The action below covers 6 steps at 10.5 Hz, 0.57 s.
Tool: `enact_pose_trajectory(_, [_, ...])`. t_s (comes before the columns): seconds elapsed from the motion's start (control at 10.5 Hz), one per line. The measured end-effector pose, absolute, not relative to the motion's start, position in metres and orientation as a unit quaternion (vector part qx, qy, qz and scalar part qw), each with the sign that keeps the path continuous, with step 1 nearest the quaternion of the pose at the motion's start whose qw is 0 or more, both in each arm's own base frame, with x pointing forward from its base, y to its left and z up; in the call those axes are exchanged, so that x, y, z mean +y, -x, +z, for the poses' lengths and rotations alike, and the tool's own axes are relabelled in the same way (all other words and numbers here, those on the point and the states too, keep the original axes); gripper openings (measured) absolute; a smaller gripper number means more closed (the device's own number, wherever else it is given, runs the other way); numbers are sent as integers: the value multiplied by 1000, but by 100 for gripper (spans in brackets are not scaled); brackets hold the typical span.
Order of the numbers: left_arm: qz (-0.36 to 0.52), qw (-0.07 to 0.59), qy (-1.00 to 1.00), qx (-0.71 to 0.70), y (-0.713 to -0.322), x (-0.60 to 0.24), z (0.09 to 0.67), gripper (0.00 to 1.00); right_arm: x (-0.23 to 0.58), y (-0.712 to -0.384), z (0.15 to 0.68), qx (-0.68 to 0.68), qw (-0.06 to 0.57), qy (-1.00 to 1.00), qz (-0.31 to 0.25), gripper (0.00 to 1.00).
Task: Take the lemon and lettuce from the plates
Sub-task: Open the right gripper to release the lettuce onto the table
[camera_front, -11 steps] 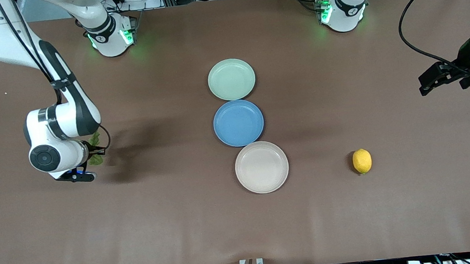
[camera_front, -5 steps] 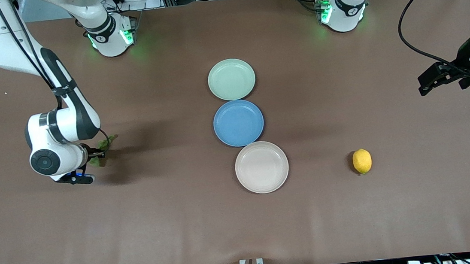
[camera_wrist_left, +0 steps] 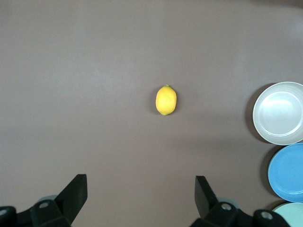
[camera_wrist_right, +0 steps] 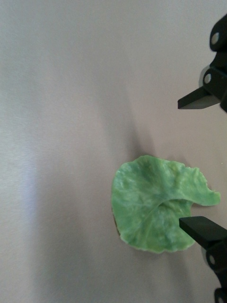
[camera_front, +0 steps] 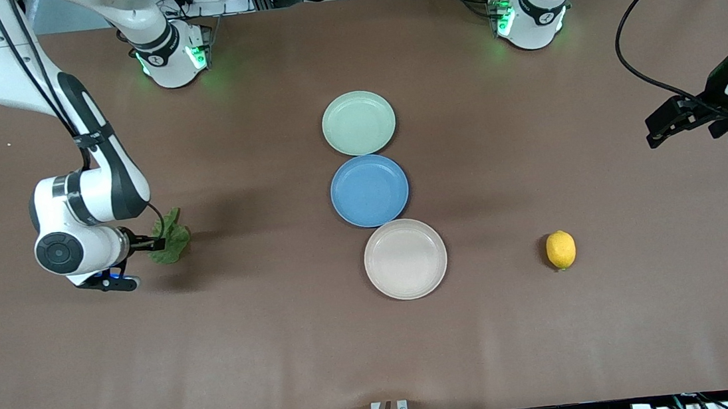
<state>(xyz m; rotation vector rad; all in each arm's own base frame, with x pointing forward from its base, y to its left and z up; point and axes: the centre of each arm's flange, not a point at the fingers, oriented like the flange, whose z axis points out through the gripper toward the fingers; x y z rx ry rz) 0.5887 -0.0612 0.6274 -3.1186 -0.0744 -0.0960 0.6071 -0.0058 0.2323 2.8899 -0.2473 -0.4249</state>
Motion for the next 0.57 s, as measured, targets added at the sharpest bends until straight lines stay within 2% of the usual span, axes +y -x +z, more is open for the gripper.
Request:
enact_pose_trajectory(0.38, [-31,10,999,-24,-589,-61,627,100,-5,-620,274,-92,100,-983,-122,100])
enact_pose_trajectory(0.57, [-31,10,999,-24,-588,-61,628,100,1,-627,299,-118,63,-983,-123,100])
